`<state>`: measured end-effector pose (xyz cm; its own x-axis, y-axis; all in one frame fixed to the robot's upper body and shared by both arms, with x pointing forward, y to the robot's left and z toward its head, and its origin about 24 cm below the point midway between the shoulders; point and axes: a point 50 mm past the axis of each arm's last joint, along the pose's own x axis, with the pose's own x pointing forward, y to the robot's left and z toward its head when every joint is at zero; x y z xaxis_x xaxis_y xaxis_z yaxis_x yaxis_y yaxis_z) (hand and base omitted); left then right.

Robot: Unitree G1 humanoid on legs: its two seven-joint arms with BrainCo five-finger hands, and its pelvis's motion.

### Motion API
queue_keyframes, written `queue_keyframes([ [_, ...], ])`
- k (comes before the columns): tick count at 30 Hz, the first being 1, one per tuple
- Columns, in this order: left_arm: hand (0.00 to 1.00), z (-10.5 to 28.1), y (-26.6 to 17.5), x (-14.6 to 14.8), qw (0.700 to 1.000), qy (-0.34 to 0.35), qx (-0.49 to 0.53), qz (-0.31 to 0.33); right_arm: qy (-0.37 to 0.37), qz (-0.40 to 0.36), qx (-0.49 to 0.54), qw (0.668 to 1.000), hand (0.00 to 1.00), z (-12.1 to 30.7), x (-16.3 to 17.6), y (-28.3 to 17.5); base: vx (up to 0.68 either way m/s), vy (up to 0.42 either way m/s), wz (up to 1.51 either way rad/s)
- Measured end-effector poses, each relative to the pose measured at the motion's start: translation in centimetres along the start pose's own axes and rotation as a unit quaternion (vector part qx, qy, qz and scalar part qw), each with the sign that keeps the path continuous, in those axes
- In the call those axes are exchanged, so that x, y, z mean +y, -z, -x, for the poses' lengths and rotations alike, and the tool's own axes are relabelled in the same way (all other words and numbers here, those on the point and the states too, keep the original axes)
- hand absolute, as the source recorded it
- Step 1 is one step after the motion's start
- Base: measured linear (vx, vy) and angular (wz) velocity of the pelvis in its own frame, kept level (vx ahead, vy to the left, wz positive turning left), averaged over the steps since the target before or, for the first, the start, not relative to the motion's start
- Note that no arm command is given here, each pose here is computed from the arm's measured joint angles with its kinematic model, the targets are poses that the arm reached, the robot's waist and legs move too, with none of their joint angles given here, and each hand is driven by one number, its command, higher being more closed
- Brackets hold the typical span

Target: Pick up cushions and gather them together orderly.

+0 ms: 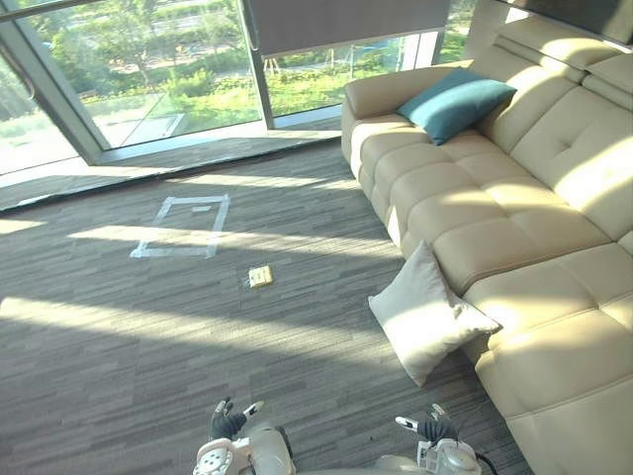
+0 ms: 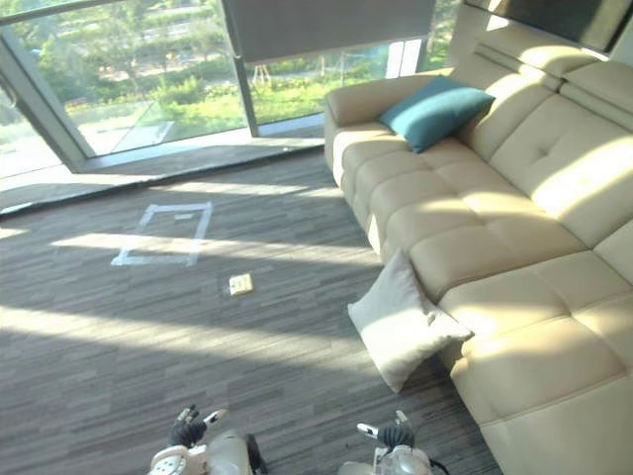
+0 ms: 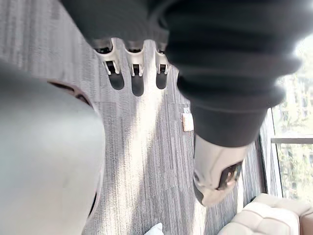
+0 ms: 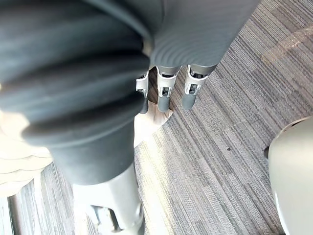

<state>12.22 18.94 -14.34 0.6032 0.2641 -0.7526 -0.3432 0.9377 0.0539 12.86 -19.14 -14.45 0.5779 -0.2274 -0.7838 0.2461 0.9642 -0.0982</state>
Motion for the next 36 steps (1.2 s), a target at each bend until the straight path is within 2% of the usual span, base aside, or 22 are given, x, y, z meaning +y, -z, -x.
queue_keyframes([
  [6, 0.00, -0.4, -0.4, 1.7, 1.000, -0.013, 0.002, -0.022, -0.014, -0.011, 0.015, 1.000, 0.00, 0.6, 1.3, 1.3, 0.42, 0.357, -0.58],
  [12, 0.00, -0.3, 0.4, 1.1, 0.999, 0.004, 0.020, -0.039, -0.030, -0.009, -0.029, 0.999, 0.00, 0.4, 2.3, -0.8, 0.32, 0.183, -0.66],
  [17, 0.00, -0.4, 1.0, 1.4, 0.997, 0.008, 0.044, -0.062, -0.028, 0.008, -0.018, 0.999, 0.00, -0.2, 1.8, -1.0, 0.32, -0.012, -0.49],
  [21, 0.00, -0.4, 0.8, -1.3, 0.997, 0.045, 0.041, -0.052, 0.007, 0.009, -0.020, 1.000, 0.00, -0.4, -0.8, -1.2, 0.32, -0.097, -0.39],
  [29, 0.00, -0.5, -0.7, -1.2, 0.999, 0.037, 0.002, -0.024, -0.005, 0.013, -0.016, 1.000, 0.00, -0.2, 0.1, -0.8, 0.19, -0.047, -0.76],
  [36, 0.00, -0.5, -0.9, -0.9, 1.000, 0.025, -0.005, -0.008, -0.005, 0.022, -0.011, 1.000, 0.00, -0.1, 0.2, -0.5, 0.20, 0.241, -1.16],
])
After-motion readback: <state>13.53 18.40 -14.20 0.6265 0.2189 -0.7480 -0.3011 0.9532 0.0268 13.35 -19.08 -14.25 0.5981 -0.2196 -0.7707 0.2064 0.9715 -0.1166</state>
